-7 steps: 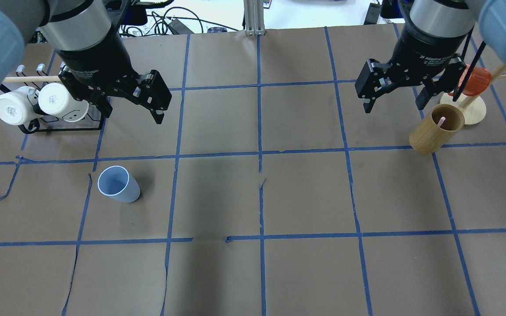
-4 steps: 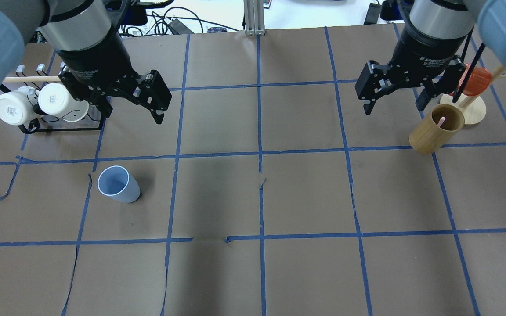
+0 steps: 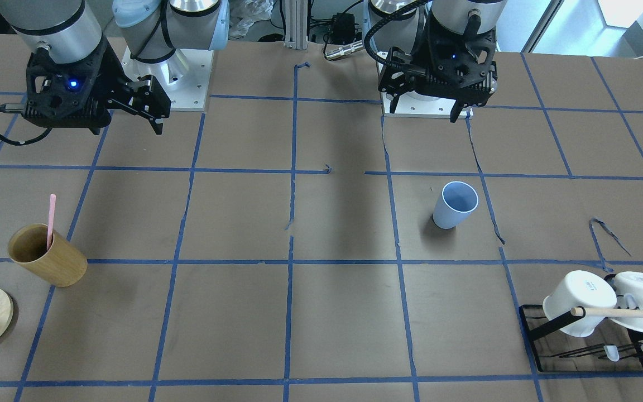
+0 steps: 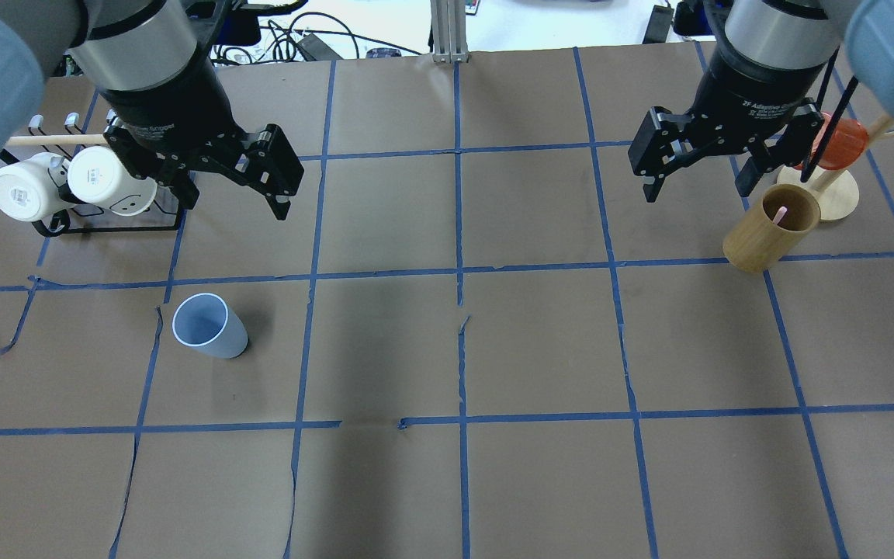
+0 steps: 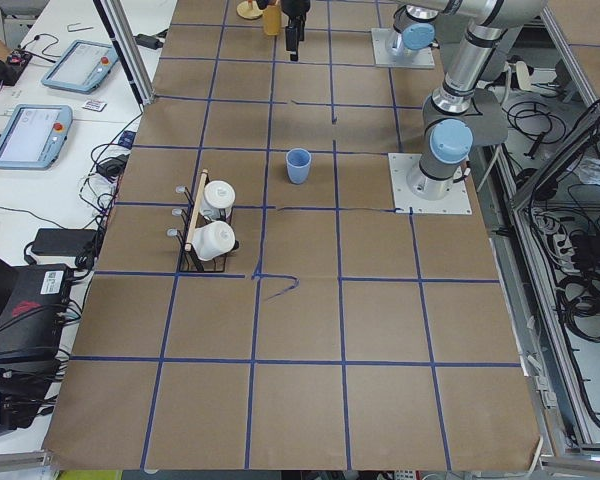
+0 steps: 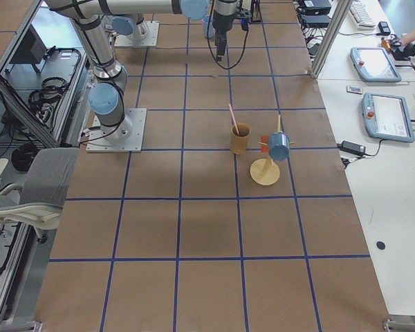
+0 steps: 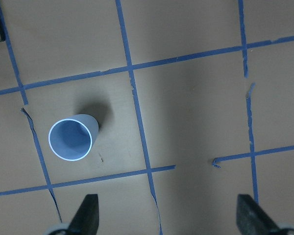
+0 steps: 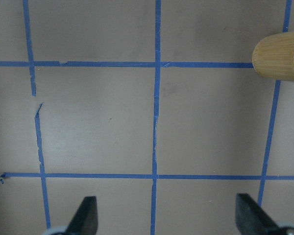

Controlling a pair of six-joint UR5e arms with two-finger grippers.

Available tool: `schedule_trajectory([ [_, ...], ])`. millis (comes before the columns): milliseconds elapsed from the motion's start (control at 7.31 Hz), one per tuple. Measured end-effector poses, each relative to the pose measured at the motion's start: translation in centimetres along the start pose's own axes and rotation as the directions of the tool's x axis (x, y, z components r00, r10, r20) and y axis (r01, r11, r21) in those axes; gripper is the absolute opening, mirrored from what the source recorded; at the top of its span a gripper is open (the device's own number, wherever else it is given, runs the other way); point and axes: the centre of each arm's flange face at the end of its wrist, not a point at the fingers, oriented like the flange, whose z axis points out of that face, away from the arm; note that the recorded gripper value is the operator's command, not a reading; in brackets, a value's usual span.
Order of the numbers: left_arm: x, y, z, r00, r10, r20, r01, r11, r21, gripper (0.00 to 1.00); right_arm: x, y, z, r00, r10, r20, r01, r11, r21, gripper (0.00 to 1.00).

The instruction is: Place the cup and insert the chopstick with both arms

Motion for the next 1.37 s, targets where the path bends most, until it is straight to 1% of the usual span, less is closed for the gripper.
schedule_trajectory([
  [821,0.0,0.0,0.0,1.000,0.001,0.000,-0.001,1.000,0.000,1.00,0.1,0.0,0.2,1.000,0.019,0.000,-0.019,1.000,-0.012,1.00],
  [1094,0.0,0.0,0.0,1.000,0.000,0.000,0.000,1.000,0.000,1.00,0.2,-0.1,0.2,1.000,0.018,0.001,-0.018,1.000,-0.006,1.00],
  [1368,0.0,0.0,0.0,1.000,0.001,0.000,-0.001,1.000,-0.001,1.00,1.9,-0.7,0.3,0.999,0.053,0.012,-0.053,0.999,-0.007,1.00],
])
